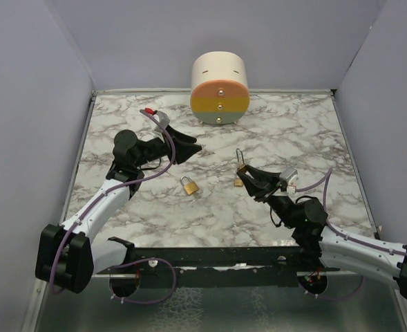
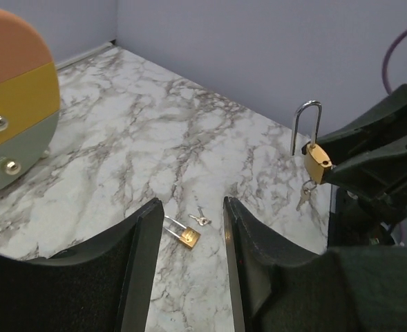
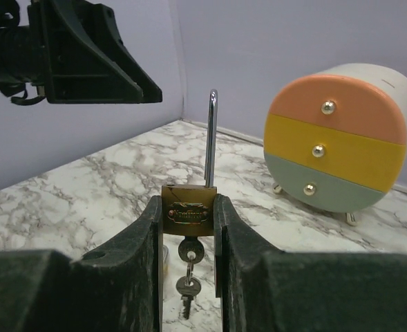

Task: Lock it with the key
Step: Pick up the lock from the center of the board, then lock the lock.

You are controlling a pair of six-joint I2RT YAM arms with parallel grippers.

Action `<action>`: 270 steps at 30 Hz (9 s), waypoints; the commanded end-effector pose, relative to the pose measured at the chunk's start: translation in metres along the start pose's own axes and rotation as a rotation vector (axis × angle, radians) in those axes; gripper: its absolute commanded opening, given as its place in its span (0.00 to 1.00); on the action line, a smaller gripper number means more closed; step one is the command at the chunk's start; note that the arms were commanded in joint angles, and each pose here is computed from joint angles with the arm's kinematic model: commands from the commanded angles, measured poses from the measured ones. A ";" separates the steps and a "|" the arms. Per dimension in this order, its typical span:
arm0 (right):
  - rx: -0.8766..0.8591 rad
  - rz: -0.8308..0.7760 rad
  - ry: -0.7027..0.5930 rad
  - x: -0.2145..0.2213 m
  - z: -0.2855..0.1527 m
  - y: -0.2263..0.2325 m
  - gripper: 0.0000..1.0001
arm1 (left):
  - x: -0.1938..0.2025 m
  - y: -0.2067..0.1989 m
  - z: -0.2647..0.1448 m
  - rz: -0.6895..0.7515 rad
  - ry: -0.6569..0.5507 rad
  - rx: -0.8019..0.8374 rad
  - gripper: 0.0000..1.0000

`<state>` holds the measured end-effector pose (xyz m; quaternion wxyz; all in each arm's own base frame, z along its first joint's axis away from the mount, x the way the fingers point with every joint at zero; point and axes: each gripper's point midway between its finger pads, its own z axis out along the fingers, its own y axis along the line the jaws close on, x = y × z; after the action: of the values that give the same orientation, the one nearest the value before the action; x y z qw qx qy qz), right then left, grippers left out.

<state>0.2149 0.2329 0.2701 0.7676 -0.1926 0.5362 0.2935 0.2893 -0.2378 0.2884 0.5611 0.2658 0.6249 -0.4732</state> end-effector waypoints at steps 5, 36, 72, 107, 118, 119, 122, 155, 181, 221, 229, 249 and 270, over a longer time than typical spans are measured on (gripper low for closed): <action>-0.156 -0.047 -0.165 -0.039 -0.016 0.021 0.01 | -0.021 -0.064 0.010 0.118 0.028 0.373 0.39; -0.283 -0.053 -0.120 -0.032 -0.018 0.043 0.01 | -0.026 -0.127 0.036 0.171 0.018 0.560 0.42; -0.212 -0.030 -0.165 -0.044 -0.010 0.033 0.01 | 0.004 -0.128 0.041 0.100 0.090 0.593 0.31; -0.094 -0.255 -0.102 -0.040 0.018 0.010 0.01 | -0.016 -0.134 0.051 -0.101 0.067 0.493 0.00; -0.029 -0.274 -0.135 -0.054 0.020 -0.001 0.01 | -0.005 -0.135 0.056 -0.124 0.069 0.460 0.00; -0.027 -0.271 -0.139 -0.056 0.020 -0.001 0.01 | -0.003 -0.134 0.056 -0.123 0.071 0.456 0.00; -0.022 -0.263 -0.148 -0.059 0.020 -0.002 0.01 | -0.001 -0.134 0.057 -0.122 0.069 0.451 0.00; -0.018 -0.228 -0.295 -0.133 0.029 0.000 0.01 | 0.062 -0.112 0.075 -0.062 0.221 0.282 0.00; -0.016 -0.211 -0.443 -0.195 0.034 0.002 0.01 | 0.154 -0.095 0.068 -0.112 0.413 0.221 0.00; 0.093 0.014 0.247 0.024 -0.004 -0.021 0.63 | -0.026 -0.048 0.046 0.203 0.011 0.035 0.00; 0.082 0.149 0.255 0.025 0.024 -0.080 0.61 | -0.032 -0.054 0.039 0.203 0.005 0.071 0.00; -0.515 0.190 0.200 0.015 0.017 0.002 0.41 | -0.028 -0.094 0.033 0.177 0.051 0.314 0.00; -0.576 0.226 0.149 0.007 0.009 0.015 0.35 | -0.023 -0.127 0.034 0.179 0.053 0.468 0.00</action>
<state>0.2213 0.2500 0.2660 0.6043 -0.3507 0.5197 0.4917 0.2107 -0.3128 0.3261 0.4922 0.4328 0.5312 -0.5369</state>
